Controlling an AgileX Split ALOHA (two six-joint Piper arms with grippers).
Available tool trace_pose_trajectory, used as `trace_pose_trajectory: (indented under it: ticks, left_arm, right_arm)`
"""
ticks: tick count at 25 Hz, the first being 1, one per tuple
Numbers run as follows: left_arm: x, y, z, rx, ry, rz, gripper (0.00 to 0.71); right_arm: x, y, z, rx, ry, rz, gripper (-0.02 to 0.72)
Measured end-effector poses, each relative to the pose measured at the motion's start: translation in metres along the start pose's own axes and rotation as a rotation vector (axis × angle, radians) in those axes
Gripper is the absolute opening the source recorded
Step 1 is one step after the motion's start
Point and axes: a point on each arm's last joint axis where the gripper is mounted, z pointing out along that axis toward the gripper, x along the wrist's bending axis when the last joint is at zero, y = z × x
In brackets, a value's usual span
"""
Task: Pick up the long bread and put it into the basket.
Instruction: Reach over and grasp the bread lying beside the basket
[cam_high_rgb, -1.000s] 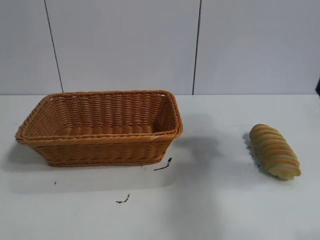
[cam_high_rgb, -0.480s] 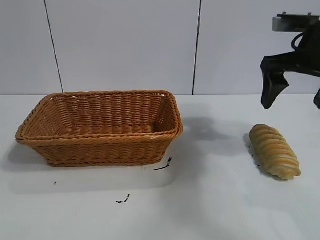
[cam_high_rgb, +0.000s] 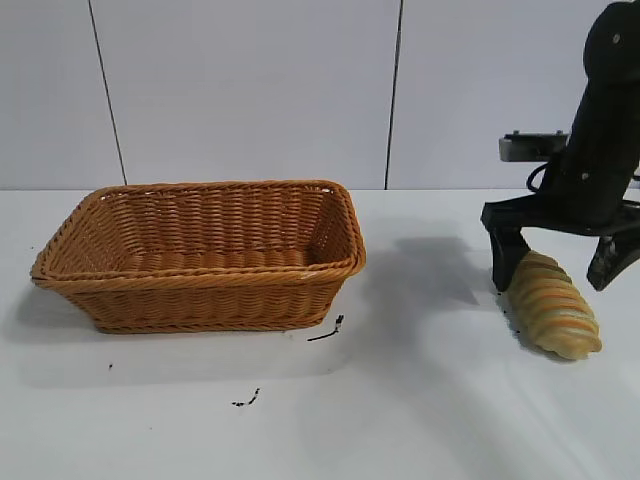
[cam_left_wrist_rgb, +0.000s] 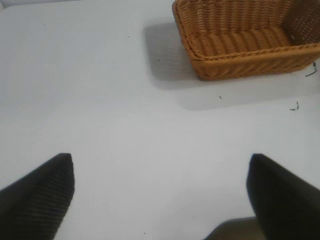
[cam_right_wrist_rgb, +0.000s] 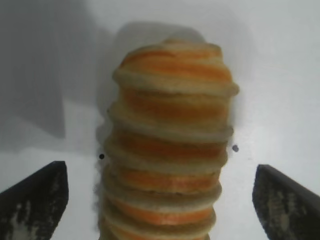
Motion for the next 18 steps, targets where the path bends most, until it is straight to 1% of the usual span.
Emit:
trace_pose_trajectory:
  ticks: [1,2,3,4,5,6,7,8,10,13,16,17,18]
  left_arm:
    - [0.000,0.000,0.000,0.000,0.000,0.000,0.696]
    - [0.000,0.000,0.000,0.000,0.000,0.000,0.696]
    - [0.000,0.000,0.000,0.000,0.000,0.000,0.696]
    - [0.000,0.000,0.000,0.000,0.000,0.000,0.696]
    - [0.000,0.000,0.000,0.000,0.000,0.000,0.696]
    - [0.000,0.000,0.000,0.000,0.000,0.000,0.696]
    - [0.000,0.000,0.000,0.000,0.000,0.000,0.696]
    - [0.000,0.000,0.000,0.000,0.000,0.000,0.696]
    - [0.000,0.000,0.000,0.000,0.000,0.000,0.696]
    - [0.000,0.000,0.000,0.000,0.000,0.000,0.696]
    - [0.000,0.000,0.000,0.000,0.000,0.000,0.696]
    - [0.000,0.000,0.000,0.000,0.000,0.000,0.696]
    - [0.000,0.000,0.000,0.000,0.000,0.000,0.696]
  right_arm:
    - [0.000,0.000,0.000,0.000,-0.001,-0.001,0.652]
    - [0.000,0.000,0.000,-0.001,0.000,-0.001,0.596]
    - [0.000,0.001,0.000,-0.002,0.000,-0.001,0.519]
    - [0.000,0.000,0.000,0.004,-0.001,-0.001,0.361]
    - [0.000,0.000,0.000,0.004,-0.001,-0.001,0.281]
    - [0.000,0.000,0.000,0.006,-0.001,-0.003,0.220]
    - [0.000,0.000,-0.001,0.006,-0.001,-0.006,0.186]
    - [0.000,0.000,-0.004,0.004,-0.001,-0.009,0.163]
    - [0.000,0.003,-0.016,-0.003,-0.001,-0.033,0.153]
    - [0.002,0.015,-0.059,-0.062,0.003,-0.076,0.151]
    - [0.003,0.026,-0.108,-0.127,0.007,-0.085,0.143]
    - [0.003,0.026,-0.108,-0.127,0.007,-0.085,0.143]
    - [0.004,0.029,-0.122,-0.137,0.007,-0.088,0.143]
